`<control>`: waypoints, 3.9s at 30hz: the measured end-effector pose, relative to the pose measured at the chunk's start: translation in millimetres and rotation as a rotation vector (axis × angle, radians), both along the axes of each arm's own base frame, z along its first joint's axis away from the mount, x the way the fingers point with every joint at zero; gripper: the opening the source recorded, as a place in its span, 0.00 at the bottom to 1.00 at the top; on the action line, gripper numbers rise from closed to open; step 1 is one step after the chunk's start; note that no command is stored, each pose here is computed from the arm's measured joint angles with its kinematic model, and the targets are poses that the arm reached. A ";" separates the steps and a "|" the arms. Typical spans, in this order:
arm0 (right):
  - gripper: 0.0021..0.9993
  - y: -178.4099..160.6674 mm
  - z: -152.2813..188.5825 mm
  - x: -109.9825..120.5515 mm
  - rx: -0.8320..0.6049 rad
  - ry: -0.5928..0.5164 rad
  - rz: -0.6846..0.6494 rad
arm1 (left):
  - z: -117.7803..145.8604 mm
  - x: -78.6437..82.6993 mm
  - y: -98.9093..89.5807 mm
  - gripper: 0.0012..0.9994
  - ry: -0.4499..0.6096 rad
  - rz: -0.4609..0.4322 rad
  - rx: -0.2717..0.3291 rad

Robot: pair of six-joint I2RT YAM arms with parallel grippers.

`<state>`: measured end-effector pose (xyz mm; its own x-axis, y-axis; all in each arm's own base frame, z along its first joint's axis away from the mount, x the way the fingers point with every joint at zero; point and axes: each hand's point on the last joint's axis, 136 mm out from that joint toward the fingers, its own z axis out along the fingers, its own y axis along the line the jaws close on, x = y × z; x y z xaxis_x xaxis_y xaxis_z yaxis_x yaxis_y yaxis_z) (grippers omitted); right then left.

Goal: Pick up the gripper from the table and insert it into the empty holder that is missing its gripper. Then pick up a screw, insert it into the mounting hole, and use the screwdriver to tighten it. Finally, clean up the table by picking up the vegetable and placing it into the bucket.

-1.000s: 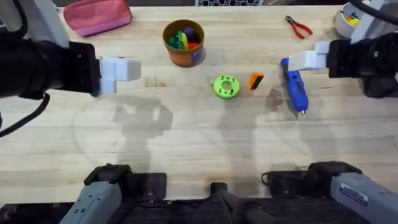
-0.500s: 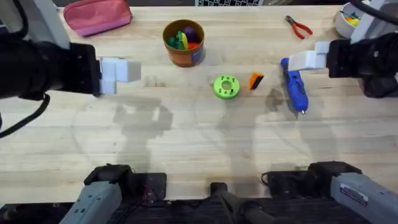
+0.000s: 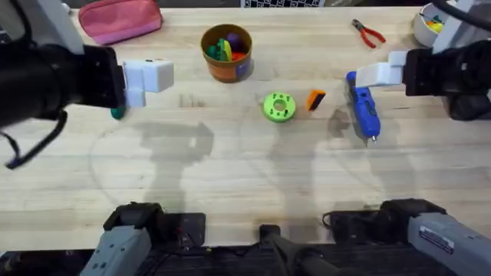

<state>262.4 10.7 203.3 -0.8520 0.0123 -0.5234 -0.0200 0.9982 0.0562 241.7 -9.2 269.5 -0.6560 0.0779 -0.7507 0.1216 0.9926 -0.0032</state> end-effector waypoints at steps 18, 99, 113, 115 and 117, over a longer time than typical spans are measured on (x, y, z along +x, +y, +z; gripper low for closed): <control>0.99 0.0 0.0 0.0 0.000 0.000 0.000 | -29.6 -2.6 -41.5 0.99 -0.635 -0.232 -0.064; 0.99 0.1 0.0 0.0 0.000 0.000 0.000 | -110.9 -114.7 -155.4 0.99 -0.490 -1.051 -0.524; 0.99 0.1 0.0 0.0 0.000 0.000 0.000 | -110.9 -114.7 -155.4 0.99 -0.490 -1.052 -0.524; 0.99 0.1 0.0 0.0 0.000 0.000 0.000 | -110.9 -114.7 -155.4 0.99 -0.490 -1.051 -0.523; 0.99 0.0 0.0 0.0 0.000 0.000 0.000 | -110.9 -114.7 -155.4 0.99 -0.490 -1.052 -0.524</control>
